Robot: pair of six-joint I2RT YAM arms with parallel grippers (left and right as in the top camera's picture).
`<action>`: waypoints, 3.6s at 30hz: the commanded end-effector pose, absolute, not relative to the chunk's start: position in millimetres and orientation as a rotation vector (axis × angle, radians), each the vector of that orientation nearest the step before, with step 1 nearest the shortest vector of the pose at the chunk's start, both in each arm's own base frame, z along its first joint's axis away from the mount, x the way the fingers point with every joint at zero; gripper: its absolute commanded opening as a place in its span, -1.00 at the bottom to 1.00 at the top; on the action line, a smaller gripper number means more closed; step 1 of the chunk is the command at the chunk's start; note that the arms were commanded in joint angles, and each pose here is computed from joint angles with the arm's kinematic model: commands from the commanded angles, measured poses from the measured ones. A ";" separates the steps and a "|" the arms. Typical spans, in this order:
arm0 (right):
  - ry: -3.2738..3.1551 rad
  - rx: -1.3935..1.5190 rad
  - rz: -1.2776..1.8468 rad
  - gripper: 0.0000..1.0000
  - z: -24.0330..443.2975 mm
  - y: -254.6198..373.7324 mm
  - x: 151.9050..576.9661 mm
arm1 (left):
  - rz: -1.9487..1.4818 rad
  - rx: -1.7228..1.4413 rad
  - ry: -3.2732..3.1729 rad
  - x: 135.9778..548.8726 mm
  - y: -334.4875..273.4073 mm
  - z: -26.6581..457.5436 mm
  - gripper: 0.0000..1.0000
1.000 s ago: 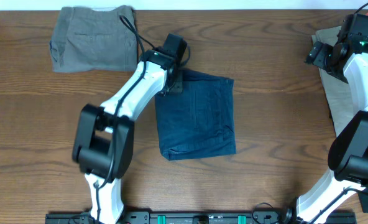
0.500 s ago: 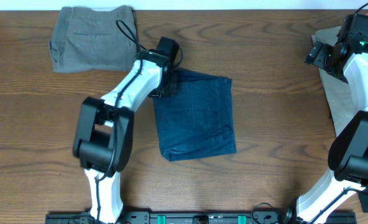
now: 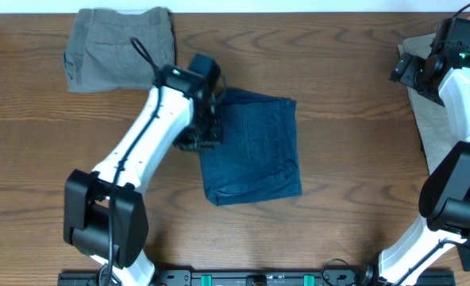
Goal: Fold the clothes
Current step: 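Grasp the left side of the folded shorts with the left gripper, then lift and carry the folded shorts up onto the grey garment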
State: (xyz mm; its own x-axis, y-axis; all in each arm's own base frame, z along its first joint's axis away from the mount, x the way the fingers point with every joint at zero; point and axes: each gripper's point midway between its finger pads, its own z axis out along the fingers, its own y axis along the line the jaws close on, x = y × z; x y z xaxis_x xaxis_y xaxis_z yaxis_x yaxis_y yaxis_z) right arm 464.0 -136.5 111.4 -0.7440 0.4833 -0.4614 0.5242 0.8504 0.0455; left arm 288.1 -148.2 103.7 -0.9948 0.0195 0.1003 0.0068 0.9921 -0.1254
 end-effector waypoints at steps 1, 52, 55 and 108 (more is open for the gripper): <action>2.552 0.749 -0.127 0.99 113.3 -139.5 465.3 | 0.197 -0.082 -2.940 260.2 -162.1 81.7 -0.72; 2.552 0.749 -0.127 0.98 113.3 -139.5 465.4 | 0.733 0.197 -3.096 297.4 -94.7 47.9 0.95; 2.552 0.749 -0.127 0.98 113.3 -139.5 465.4 | 0.892 0.148 -3.033 300.3 -112.2 41.0 0.95; 2.552 0.749 -0.127 0.98 113.3 -139.5 465.3 | -0.441 0.411 -3.930 536.2 8.4 188.8 -0.88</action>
